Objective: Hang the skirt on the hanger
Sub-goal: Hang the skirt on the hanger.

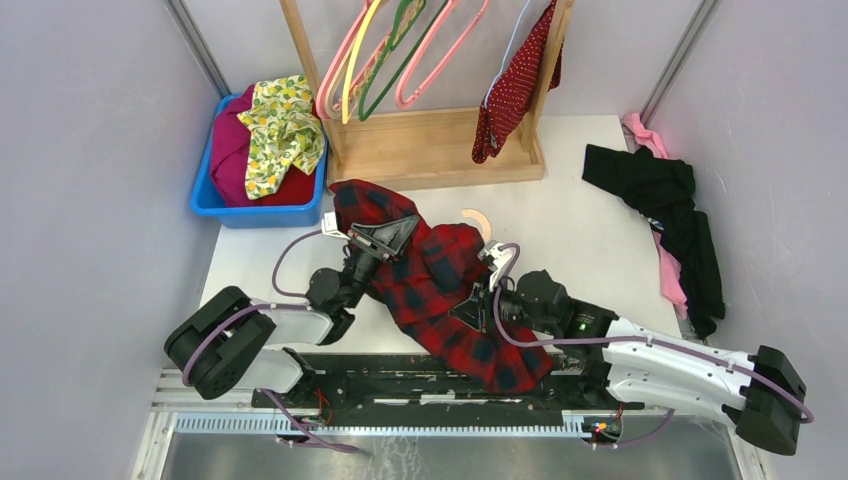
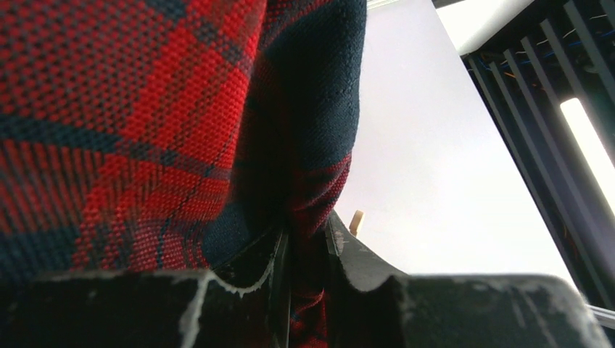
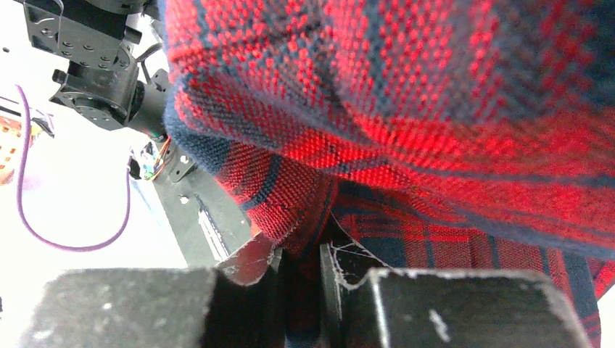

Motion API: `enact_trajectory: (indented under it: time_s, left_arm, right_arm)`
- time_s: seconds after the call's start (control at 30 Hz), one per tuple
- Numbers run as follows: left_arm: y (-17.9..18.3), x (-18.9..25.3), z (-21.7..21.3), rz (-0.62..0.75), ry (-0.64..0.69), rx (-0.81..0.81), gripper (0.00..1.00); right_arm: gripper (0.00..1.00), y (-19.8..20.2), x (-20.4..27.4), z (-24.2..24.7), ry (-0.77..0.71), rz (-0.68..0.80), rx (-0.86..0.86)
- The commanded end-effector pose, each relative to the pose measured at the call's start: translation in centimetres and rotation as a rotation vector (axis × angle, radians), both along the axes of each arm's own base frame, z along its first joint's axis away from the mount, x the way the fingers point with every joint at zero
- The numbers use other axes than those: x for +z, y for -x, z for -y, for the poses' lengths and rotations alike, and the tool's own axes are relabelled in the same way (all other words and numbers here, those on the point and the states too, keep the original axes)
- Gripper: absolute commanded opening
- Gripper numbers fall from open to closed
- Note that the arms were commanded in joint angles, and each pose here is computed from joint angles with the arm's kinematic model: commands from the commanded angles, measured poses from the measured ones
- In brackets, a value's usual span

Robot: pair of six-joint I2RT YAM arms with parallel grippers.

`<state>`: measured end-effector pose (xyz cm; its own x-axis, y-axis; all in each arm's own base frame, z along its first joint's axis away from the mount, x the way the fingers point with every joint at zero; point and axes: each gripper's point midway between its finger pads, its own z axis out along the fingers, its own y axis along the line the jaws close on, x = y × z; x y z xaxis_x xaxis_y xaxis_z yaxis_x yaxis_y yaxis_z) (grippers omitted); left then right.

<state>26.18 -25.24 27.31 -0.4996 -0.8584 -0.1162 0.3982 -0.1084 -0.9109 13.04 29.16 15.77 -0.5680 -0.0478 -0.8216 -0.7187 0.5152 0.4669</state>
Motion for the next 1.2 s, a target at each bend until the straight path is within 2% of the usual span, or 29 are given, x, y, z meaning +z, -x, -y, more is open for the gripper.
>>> enact_trajectory:
  time_s: [0.0, 0.07, 0.2, 0.3, 0.43, 0.57, 0.83, 1.1, 1.17]
  left_arm:
    - [2.3, 7.9, -2.6, 0.174, 0.265, -0.008, 0.03]
    - [2.4, 8.1, -2.6, 0.182, 0.265, -0.014, 0.06]
    - [2.3, 7.8, -1.4, 0.166, 0.232, -0.074, 0.21]
    - [1.9, 6.8, 0.4, 0.131, 0.153, -0.136, 0.35]
    - [1.5, 5.1, 3.6, 0.086, -0.044, -0.235, 0.40]
    - [0.9, 1.9, 5.3, 0.003, -0.327, -0.265, 0.45]
    - [0.8, 0.2, 2.1, -0.035, -0.717, -0.130, 0.48]
    - [0.3, -1.8, -2.5, -0.099, -0.993, 0.014, 0.68]
    - [-0.2, -2.3, -3.3, -0.119, -1.020, 0.040, 0.77]
  right_arm:
    - [0.09, -0.1, 3.9, -0.3, -0.067, 0.069, -0.012]
    - [0.01, -0.1, 4.3, 0.3, -0.044, 0.078, -0.026]
    - [0.01, -0.3, 5.4, 2.0, 0.033, 0.104, -0.059]
    - [0.01, -0.6, 6.3, 3.7, 0.099, 0.129, -0.093]
    - [0.01, -1.1, 6.6, 5.8, 0.237, 0.157, -0.123]
    - [0.01, -2.0, 5.4, 8.3, 0.393, 0.176, -0.178]
    - [0.01, -2.6, 6.8, 10.7, 0.502, 0.230, -0.216]
    - [0.01, -1.9, 9.9, 12.3, 0.505, 0.255, -0.206]
    - [0.01, -1.5, 10.4, 12.5, 0.491, 0.255, -0.192]
